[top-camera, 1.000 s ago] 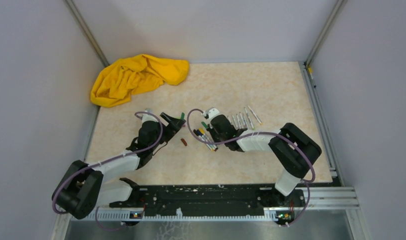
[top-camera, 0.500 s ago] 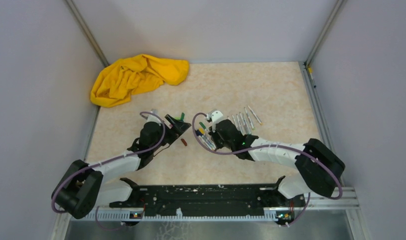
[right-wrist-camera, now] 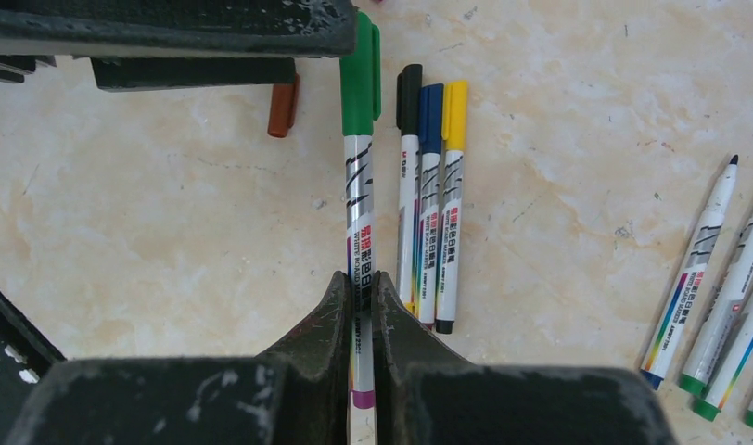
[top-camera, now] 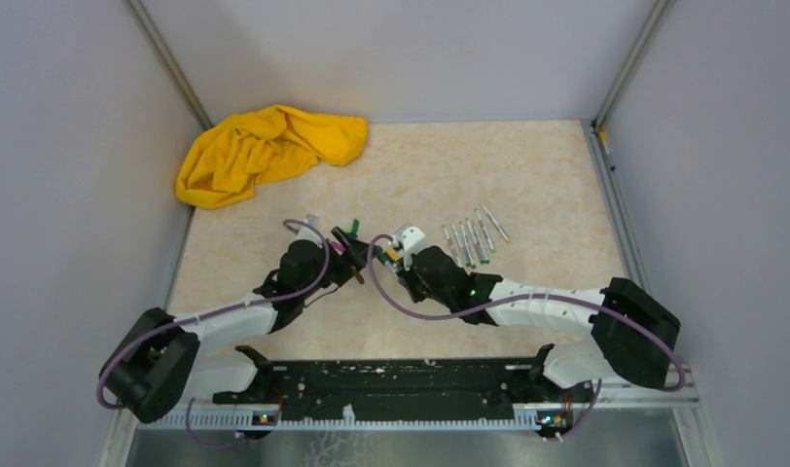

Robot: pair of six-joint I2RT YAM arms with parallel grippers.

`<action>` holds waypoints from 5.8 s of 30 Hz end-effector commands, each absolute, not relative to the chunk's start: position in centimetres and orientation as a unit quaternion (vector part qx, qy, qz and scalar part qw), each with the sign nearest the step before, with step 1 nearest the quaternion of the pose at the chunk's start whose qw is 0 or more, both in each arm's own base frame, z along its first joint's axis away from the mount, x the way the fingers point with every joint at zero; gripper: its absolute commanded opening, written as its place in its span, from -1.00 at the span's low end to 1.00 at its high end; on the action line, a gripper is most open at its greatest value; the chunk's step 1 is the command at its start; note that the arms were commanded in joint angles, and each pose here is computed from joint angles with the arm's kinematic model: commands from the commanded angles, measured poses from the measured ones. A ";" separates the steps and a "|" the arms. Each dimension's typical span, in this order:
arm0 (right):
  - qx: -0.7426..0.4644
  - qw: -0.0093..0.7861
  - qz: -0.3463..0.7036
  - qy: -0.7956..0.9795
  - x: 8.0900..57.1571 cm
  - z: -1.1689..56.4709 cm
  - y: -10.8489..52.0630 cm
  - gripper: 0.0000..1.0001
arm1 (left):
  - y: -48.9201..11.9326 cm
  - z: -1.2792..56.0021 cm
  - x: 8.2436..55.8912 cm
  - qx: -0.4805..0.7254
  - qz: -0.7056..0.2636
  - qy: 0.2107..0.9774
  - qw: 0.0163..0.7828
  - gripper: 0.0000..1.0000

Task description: Open the pen caps

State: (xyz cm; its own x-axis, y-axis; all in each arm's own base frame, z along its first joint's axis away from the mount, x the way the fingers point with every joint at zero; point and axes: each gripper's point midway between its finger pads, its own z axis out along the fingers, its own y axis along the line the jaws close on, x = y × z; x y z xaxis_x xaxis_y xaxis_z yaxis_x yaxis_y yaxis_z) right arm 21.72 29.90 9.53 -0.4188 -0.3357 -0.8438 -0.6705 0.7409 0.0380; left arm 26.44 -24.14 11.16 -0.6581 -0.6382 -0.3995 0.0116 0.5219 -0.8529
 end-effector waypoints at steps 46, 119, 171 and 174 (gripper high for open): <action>-0.283 0.493 0.189 0.801 14.5 12.6 30.6 -1.00 | -23.3 19.7 23.5 -0.263 -0.487 0.717 0.424 -1.00; -0.183 0.474 0.069 0.858 28.4 9.4 21.1 -1.00 | -16.7 5.7 28.9 -0.262 -0.183 0.849 0.420 -0.36; -0.294 0.440 0.123 0.839 26.7 10.0 26.9 -0.07 | -17.5 12.1 27.7 -0.258 -0.304 0.810 0.429 0.39; -0.306 0.425 0.128 0.842 26.2 8.7 27.6 -0.08 | -17.6 12.3 27.5 -0.256 -0.309 0.810 0.428 0.39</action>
